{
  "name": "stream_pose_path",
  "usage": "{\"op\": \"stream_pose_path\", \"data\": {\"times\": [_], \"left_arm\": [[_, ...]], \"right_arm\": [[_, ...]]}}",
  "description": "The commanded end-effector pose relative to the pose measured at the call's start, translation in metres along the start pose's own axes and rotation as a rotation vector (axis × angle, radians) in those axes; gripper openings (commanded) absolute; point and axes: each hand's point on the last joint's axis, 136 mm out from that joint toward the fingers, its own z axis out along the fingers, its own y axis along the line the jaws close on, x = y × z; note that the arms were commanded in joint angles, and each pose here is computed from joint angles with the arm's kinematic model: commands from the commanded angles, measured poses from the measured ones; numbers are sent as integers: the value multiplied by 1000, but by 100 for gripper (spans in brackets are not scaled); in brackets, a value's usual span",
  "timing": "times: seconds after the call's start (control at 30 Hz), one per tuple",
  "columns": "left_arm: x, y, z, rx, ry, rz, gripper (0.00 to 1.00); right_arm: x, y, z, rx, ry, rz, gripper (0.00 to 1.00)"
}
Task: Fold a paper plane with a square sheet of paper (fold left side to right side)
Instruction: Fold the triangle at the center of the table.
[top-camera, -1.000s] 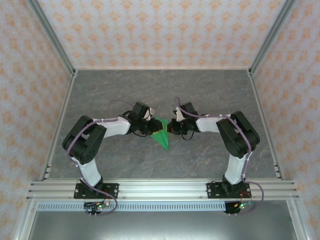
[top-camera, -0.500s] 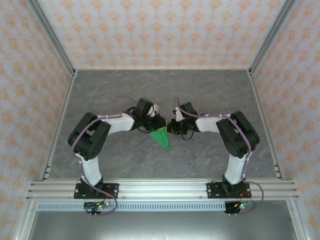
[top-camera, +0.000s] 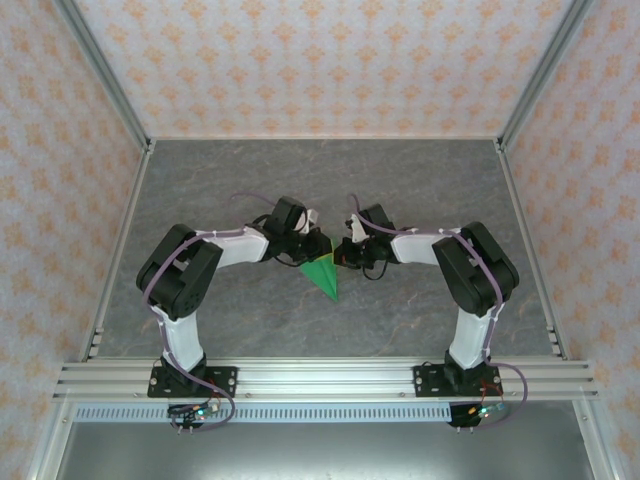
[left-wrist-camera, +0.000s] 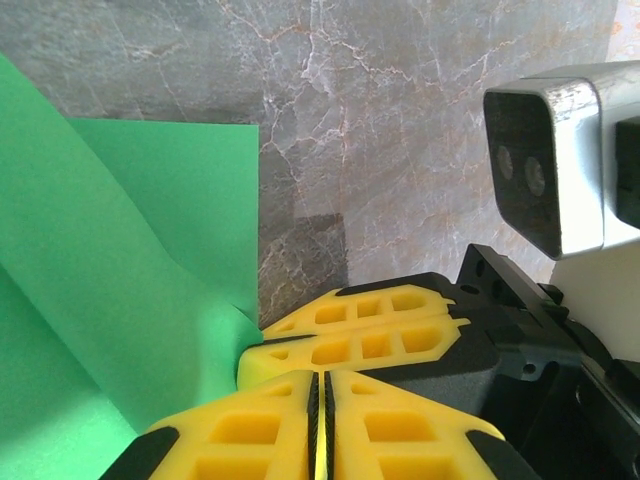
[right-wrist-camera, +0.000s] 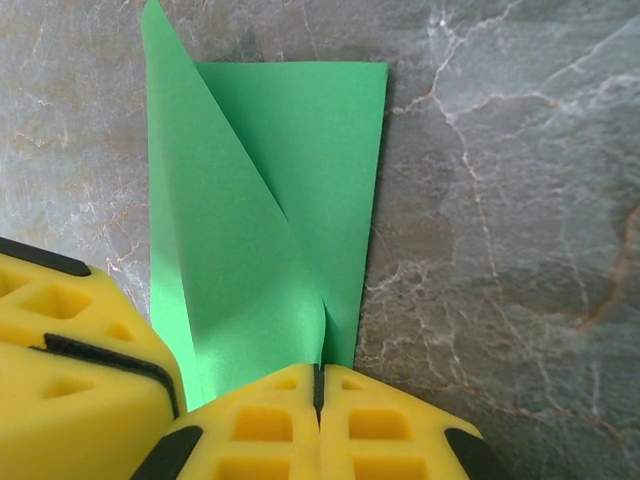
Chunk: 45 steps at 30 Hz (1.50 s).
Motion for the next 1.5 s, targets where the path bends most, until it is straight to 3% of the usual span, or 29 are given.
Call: {"op": "stream_pose_path", "data": {"times": [0.0,0.33,0.97,1.47], "left_arm": [[8,20,-2,-73,-12,-15,14],[-1,-8,-26,-40,-57,31,17],[0,24,1,-110,-21,-9,17],[21,66,7,-211,13,-55,17]], "right_arm": [[27,-37,10,143,80,25,1],[27,-37,11,141,80,26,1],[28,-37,10,142,82,24,1],[18,-24,8,112,64,11,2]]}}
